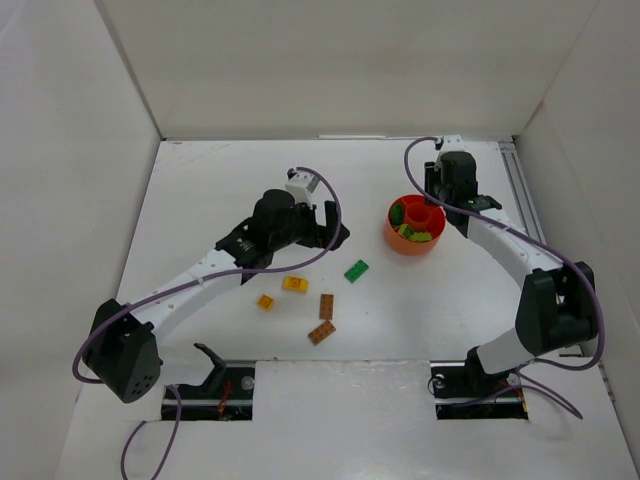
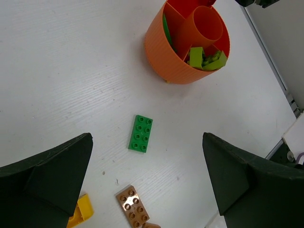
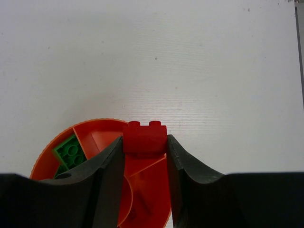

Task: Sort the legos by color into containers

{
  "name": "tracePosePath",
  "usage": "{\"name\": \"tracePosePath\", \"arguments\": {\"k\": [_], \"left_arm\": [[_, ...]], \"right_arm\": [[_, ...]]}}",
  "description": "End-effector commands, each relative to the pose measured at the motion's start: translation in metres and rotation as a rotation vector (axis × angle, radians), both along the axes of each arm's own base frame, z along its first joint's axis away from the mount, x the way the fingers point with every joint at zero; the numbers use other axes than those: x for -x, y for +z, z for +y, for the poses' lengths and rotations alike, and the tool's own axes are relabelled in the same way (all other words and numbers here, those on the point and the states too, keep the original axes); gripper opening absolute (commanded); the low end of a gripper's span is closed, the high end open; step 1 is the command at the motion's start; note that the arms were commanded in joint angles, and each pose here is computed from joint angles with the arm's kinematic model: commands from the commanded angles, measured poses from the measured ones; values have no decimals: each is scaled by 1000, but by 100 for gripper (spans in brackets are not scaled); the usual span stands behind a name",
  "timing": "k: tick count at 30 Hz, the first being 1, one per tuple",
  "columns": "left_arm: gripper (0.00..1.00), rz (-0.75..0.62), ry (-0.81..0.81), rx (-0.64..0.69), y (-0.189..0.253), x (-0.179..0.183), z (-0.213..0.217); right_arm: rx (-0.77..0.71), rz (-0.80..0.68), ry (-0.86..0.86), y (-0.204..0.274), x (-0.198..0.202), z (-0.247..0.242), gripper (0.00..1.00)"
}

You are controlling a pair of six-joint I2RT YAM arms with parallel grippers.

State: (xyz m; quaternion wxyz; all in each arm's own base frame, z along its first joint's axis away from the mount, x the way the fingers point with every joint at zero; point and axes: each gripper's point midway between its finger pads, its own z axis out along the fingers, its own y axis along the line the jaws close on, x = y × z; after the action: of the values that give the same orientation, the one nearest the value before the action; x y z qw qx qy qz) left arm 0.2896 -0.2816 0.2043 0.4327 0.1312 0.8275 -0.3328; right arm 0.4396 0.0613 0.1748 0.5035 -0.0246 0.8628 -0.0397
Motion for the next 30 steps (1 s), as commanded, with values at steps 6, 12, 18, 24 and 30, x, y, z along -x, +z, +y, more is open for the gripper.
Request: {"name": "tracePosePath", "arguments": {"k": [6,12,18,24,30], "left_arm": [[100,-30,22,26,12,0,5],[100,-39,31,29,16,-1,7],[100,-32,31,23,14,0,7],[100,-32,31,23,14,0,7],[100,-32,31,23,14,0,7]], "right_arm": [[-12,-59,-11,10,-6,3,0],[-21,-61,-15,10,-4,3,0],[-18,-52,-15,6,-2,2,3],[-21,-64,-15,11,1,1,6],[-34,-64,-12,13,6,2,10]]}}
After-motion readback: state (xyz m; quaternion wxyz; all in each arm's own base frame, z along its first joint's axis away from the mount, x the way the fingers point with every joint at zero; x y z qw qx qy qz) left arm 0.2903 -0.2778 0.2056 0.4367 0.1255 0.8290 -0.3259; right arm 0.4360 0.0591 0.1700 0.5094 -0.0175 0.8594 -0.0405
